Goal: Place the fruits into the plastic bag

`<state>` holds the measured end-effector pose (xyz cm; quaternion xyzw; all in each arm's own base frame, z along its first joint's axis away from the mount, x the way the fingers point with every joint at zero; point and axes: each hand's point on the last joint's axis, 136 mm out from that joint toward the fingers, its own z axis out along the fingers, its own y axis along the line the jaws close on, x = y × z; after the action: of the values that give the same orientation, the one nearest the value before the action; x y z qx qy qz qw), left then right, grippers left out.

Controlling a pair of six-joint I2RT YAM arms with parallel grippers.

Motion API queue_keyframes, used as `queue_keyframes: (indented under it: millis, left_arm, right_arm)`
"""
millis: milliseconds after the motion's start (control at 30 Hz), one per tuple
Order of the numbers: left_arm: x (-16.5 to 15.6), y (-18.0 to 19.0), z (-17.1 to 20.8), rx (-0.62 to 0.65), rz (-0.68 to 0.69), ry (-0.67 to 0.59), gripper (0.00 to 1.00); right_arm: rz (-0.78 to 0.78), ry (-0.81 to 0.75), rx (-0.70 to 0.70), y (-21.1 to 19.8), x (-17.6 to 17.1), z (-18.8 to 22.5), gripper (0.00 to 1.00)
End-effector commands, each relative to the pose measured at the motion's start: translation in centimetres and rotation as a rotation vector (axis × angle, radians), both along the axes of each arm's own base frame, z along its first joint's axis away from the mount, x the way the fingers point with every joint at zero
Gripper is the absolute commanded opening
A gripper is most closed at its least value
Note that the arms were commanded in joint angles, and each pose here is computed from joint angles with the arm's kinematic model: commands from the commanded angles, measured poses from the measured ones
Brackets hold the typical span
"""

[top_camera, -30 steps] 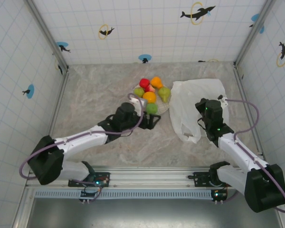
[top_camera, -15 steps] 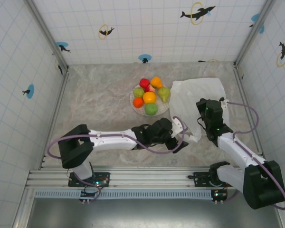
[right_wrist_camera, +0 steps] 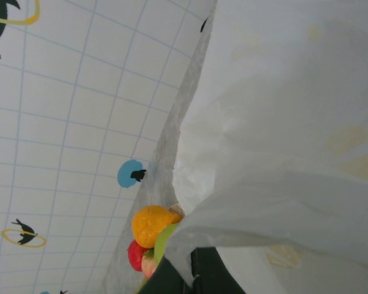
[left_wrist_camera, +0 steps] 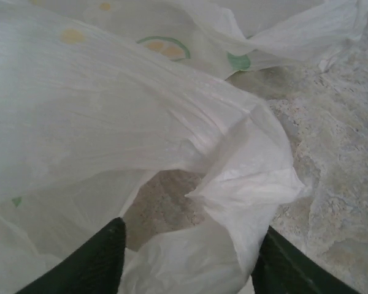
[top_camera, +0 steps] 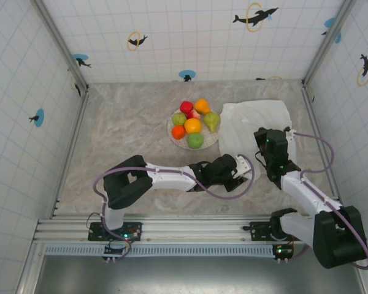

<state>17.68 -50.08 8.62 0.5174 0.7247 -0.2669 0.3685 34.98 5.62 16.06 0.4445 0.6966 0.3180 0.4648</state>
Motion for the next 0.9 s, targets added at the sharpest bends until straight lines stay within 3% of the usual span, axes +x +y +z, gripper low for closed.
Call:
queue_keyframes:
  millis: [0,67,167,333,433,700,867]
  left_arm:
    - [1.0,-1.3,3.0,-0.105,0.016,-0.068,0.15]
    - [1.4,-0.3,3.6,-0.129,0.032,-0.061,0.00]
    - [2.7,2.5,5.3,-0.176,0.067,-0.012,0.00]
    - [5.1,7.7,8.0,-0.317,0.068,0.188,0.00]
    - [6.0,9.0,8.9,-0.341,0.059,0.221,0.00]
    - [8.7,9.8,11.3,-0.434,0.117,0.344,0.00]
    - [9.4,10.0,11.3,-0.447,0.152,0.403,0.00]
  right_arm:
    - [-0.037,-0.012,0.010,-1.0,-0.5,-0.4,0.00]
    - [-0.042,-0.006,-0.003,-1.5,-0.8,-0.6,0.00]
    - [0.016,-0.014,-0.106,-1.8,-0.9,-0.2,0.02]
    - [0.366,-0.038,-0.444,1.5,-1.1,1.7,0.41]
    - [0.531,-0.019,-0.596,2.8,-2.2,2.3,0.55]
    - [0.747,-0.049,-0.855,5.7,-5.2,5.9,0.70]
    - [0.738,-0.016,-1.092,6.6,-5.8,7.1,0.80]
